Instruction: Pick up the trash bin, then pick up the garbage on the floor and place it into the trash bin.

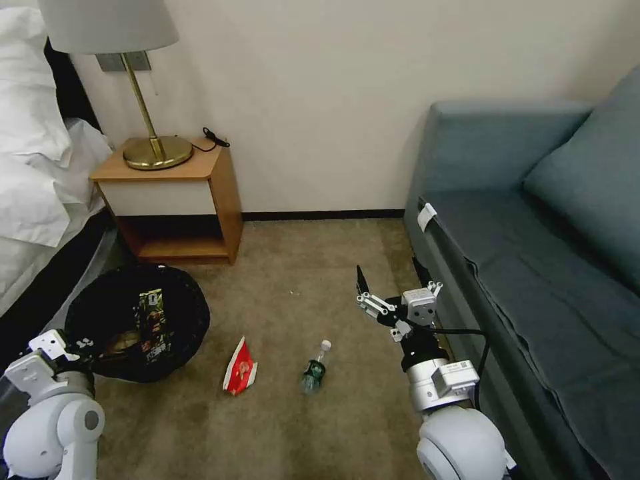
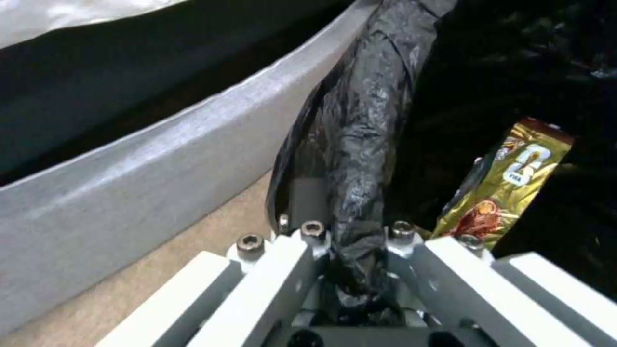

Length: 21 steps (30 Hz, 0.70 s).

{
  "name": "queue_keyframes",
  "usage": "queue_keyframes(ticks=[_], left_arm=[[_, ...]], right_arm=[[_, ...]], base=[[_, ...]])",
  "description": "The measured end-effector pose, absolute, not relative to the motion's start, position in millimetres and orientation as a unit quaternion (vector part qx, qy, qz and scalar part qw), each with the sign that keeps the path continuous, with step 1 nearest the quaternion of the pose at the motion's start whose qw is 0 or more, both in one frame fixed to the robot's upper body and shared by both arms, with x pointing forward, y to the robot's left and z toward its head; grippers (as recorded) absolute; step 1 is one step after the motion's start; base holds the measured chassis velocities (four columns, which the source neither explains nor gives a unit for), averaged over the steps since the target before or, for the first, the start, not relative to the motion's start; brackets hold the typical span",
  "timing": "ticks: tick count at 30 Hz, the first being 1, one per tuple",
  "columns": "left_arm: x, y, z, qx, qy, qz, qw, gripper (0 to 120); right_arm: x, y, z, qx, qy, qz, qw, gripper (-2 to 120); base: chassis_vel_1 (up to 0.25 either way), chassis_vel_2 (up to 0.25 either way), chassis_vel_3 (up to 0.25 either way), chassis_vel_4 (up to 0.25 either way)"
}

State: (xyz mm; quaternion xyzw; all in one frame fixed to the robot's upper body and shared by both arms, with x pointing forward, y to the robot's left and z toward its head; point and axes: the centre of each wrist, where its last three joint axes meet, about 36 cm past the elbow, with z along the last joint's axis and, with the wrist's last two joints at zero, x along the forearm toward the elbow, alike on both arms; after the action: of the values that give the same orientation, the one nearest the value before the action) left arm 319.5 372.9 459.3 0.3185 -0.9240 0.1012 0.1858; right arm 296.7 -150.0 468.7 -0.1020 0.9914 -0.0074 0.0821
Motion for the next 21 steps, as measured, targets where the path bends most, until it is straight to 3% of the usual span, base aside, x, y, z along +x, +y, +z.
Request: queue_keyframes(ticks=[9,13,18,21], left_arm=[[321,375,457,0.32,-0.923,0.102,0.187,2],[323,375,456,0.319,-0.923,0.103,0.187,2],[325,374,454,0.321,-0.923,0.102,0.188,2],[326,372,451,0.321,-0.922,0.102,0.19,2]], right_arm=[[317,-138,478,-0.131,0.989,0.034,0.057,100],[346,-130,492,-0.144,0.988,0.062,0.002,100],[405,-108,502,-0.163,0.978,0.069,-0.113,100],[449,-85,507,-0.17,0.954,0.058,-0.239,100]], base=[[-0.055,0.05,0.065,-0.052],[0.0,0.0,0.0,0.0],[0.0,0.0,0.0,0.0],[0.0,0.0,0.0,0.0]])
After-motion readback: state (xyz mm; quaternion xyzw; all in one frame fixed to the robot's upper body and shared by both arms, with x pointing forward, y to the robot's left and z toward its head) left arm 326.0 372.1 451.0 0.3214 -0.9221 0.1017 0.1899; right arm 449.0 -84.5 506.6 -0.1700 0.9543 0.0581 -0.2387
